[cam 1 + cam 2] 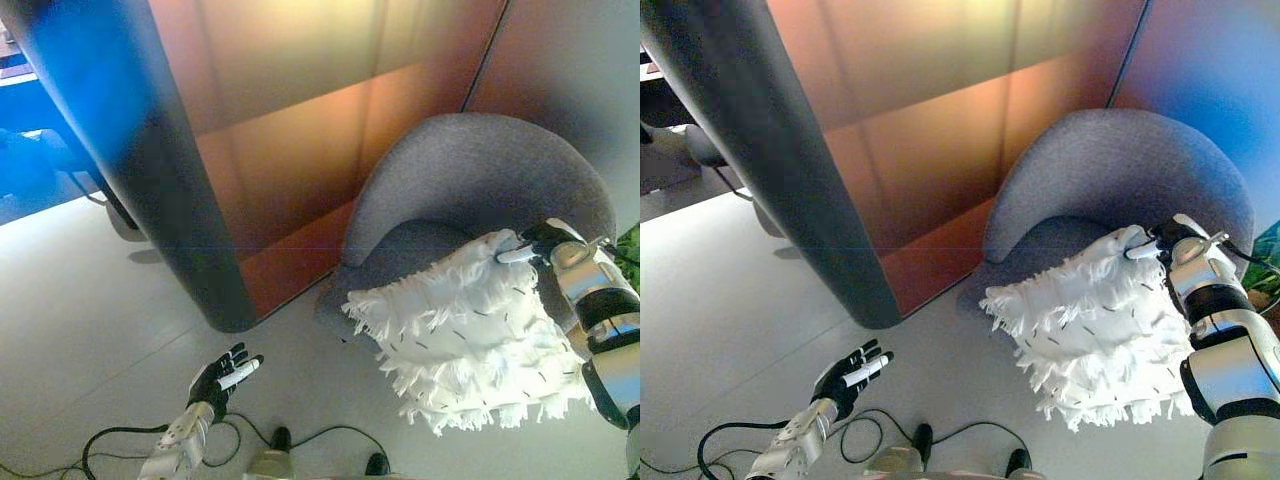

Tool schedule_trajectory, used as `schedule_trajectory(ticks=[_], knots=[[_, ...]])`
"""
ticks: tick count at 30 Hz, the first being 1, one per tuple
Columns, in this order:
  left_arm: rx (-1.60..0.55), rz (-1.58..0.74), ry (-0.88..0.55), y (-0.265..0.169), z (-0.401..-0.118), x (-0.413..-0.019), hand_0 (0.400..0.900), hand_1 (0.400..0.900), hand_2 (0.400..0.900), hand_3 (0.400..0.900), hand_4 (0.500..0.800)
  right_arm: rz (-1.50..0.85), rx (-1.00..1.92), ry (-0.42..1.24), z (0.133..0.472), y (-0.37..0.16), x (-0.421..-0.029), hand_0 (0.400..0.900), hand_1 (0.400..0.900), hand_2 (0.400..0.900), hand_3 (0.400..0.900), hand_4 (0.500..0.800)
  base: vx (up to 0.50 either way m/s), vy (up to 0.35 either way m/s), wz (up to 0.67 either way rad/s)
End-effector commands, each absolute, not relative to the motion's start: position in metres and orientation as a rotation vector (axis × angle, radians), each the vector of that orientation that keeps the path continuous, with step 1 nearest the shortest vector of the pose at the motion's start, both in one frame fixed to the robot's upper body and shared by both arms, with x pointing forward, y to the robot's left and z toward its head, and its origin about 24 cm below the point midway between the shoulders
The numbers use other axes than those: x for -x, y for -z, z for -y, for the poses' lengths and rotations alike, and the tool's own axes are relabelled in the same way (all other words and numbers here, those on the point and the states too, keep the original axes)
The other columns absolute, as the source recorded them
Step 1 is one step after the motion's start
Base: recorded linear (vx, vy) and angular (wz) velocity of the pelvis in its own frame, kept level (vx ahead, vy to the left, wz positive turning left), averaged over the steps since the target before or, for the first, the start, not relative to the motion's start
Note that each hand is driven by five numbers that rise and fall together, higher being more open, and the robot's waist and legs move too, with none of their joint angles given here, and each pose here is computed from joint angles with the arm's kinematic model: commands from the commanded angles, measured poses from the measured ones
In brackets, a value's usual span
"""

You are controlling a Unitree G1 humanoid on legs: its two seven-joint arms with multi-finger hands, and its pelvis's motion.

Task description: Pick up the pillow and put it on the sofa.

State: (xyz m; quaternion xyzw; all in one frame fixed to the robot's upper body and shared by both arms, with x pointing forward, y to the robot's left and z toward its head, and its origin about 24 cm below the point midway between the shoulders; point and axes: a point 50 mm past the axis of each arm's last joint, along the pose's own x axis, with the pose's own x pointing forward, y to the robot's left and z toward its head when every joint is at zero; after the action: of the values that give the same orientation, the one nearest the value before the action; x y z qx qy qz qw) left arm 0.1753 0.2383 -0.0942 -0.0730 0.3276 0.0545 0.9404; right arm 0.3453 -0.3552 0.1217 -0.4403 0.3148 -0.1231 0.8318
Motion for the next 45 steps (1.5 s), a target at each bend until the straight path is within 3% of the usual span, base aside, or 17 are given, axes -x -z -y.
schedule_trajectory(ticks=[1,8,10,37,45], knots=[[0.054,-0.515,0.054,0.068,-0.228,-0.204,0.900,0.900,0.900,0.900,0.800,-0.388,1.092,0.535,0.370,-0.249,-0.360,0.400,0.400,0.400,0.400,0.500,-0.138,-0.076,0.06],[0.106,-0.294,0.087,0.028,-0.212,-0.250,0.900,0.900,0.900,0.900,0.800,-0.231,1.109,0.685,0.351,-0.283,-0.370,0.410,0.410,0.410,0.410,0.506,-0.308,-0.020,-0.03],[0.117,-0.266,0.081,0.022,-0.209,-0.255,0.900,0.900,0.900,0.900,0.800,-0.223,1.121,0.697,0.350,-0.287,-0.370,0.900,0.900,0.900,0.900,0.800,-0.109,0.012,-0.08],[0.119,-0.347,0.061,0.034,-0.215,-0.236,0.900,0.900,0.900,0.900,0.800,-0.280,1.193,0.734,0.373,-0.275,-0.357,0.900,0.900,0.900,0.900,0.800,0.035,0.010,0.00],[0.112,-0.430,0.024,0.049,-0.220,-0.221,0.900,0.900,0.900,0.900,0.800,-0.340,1.137,0.613,0.373,-0.236,-0.356,0.900,0.900,0.900,0.900,0.800,0.087,0.016,-0.02]])
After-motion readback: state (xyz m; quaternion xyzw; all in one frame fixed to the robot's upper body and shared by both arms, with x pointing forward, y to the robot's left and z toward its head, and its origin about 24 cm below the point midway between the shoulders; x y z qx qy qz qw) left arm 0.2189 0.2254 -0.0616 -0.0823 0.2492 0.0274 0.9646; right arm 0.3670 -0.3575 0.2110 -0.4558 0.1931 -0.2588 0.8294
